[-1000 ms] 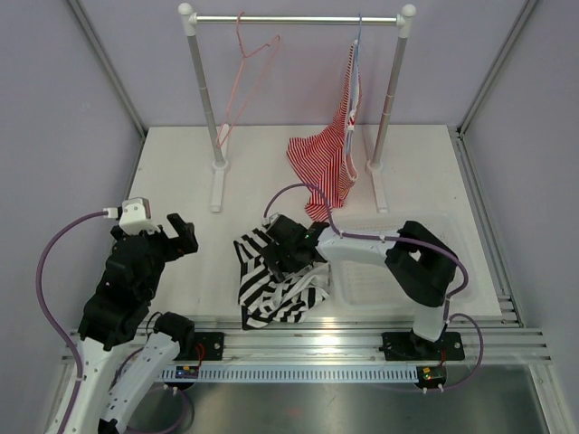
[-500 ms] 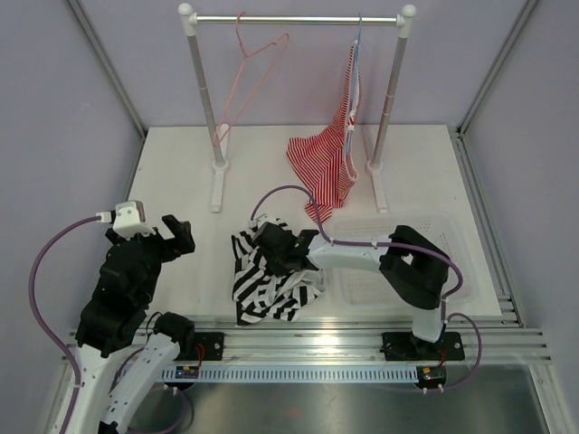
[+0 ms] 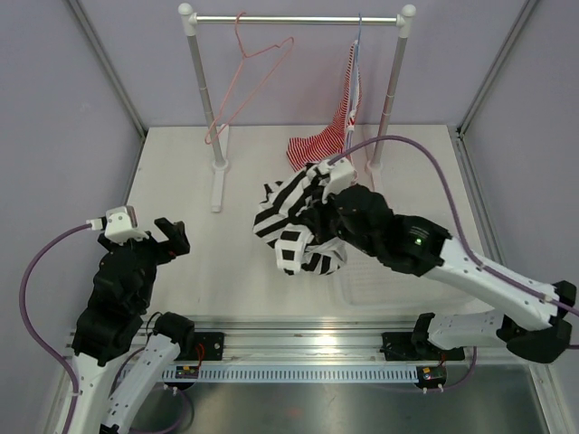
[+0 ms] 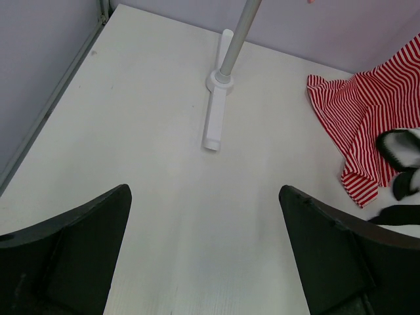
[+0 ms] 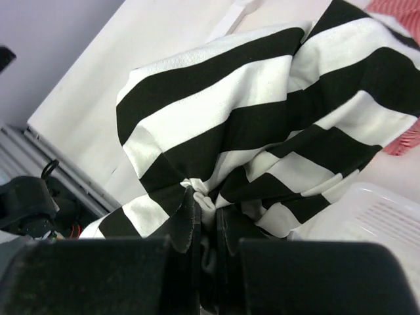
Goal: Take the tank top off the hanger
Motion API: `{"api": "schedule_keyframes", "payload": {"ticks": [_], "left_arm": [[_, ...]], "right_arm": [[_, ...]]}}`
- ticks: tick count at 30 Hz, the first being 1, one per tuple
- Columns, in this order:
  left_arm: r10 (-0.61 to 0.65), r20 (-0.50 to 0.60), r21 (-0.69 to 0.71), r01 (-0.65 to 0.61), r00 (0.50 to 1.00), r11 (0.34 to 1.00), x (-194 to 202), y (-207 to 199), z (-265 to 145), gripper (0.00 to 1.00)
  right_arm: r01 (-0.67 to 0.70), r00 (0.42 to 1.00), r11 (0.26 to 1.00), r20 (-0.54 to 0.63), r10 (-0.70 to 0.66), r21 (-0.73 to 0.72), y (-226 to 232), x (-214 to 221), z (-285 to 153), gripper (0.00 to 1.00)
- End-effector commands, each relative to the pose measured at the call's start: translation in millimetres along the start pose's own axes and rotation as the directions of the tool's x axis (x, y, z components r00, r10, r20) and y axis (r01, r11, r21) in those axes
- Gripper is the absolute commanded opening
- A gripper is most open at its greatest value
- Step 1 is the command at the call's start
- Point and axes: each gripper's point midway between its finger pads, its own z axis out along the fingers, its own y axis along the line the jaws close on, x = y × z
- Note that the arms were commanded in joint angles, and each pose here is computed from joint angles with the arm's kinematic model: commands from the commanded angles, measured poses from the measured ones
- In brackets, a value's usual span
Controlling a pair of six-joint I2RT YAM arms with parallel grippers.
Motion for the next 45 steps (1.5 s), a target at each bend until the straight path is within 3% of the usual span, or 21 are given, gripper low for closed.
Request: {"api": "schedule_keyframes", "payload": {"ticks": [1,6,12,17,24,34,35,37,40,45], "left_arm": [[-0.019,0.057,-0.016,0.020,0.998,1.000,-13.1,2.2,0.4,0.99],[-0.021,0.061,-0.015,0.022,0.998,1.000,-13.8,2.0,0.5,0.99],[-0.022,0.051,-0.017,0.023,0.998,1.000,-13.8,0.8,4.7,0.99],[-0.023,0.050,-0.011,0.024,0.998,1.000,-13.3,-0.3,5.3,0.99],[-0.020,0.044,-0.005,0.020,0.999,1.000,-12.1,-1.5,5.8,0.99],[-0.017,0.038,-0.006,0.018,0.999,1.000,-11.0,-1.8,6.7,0.99],[-0.015,0.033,-0.009,0.015,0.999,1.000,-10.0,-1.6,7.6,0.99],[-0.013,0.028,-0.022,0.014,1.000,1.000,-9.9,0.2,8.3,0.99],[-0.016,0.028,-0.027,0.016,0.999,1.000,-9.5,1.4,7.6,0.99],[-0.019,0.036,-0.027,0.020,0.999,0.999,-9.6,2.8,5.6,0.99]], "right_arm": [[-0.034,0.996,0.986,0.093,0.019,0.161,-41.1,-31.8,-56.3,0.00],[-0.118,0.988,0.919,0.139,0.070,0.377,-102.5,-24.0,-119.6,0.00],[-0.156,0.988,0.752,0.115,0.106,0.641,-164.1,22.1,-159.2,0.00],[-0.186,0.981,0.685,0.101,0.163,0.705,-173.2,61.6,-140.9,0.00],[-0.234,0.960,0.711,0.041,0.278,0.663,-158.4,121.8,-86.1,0.00],[-0.251,0.918,0.692,-0.061,0.393,0.676,-164.6,180.3,-63.4,0.00],[-0.288,0.891,0.670,-0.065,0.449,0.685,-171.3,184.1,-54.6,0.00],[-0.260,0.890,0.694,-0.112,0.441,0.671,-176.6,184.5,-47.8,0.00],[-0.250,0.914,0.716,-0.084,0.396,0.652,-175.5,156.9,-47.8,0.00],[-0.205,0.960,0.694,0.004,0.279,0.690,-183.5,81.2,-86.5,0.00]]}}
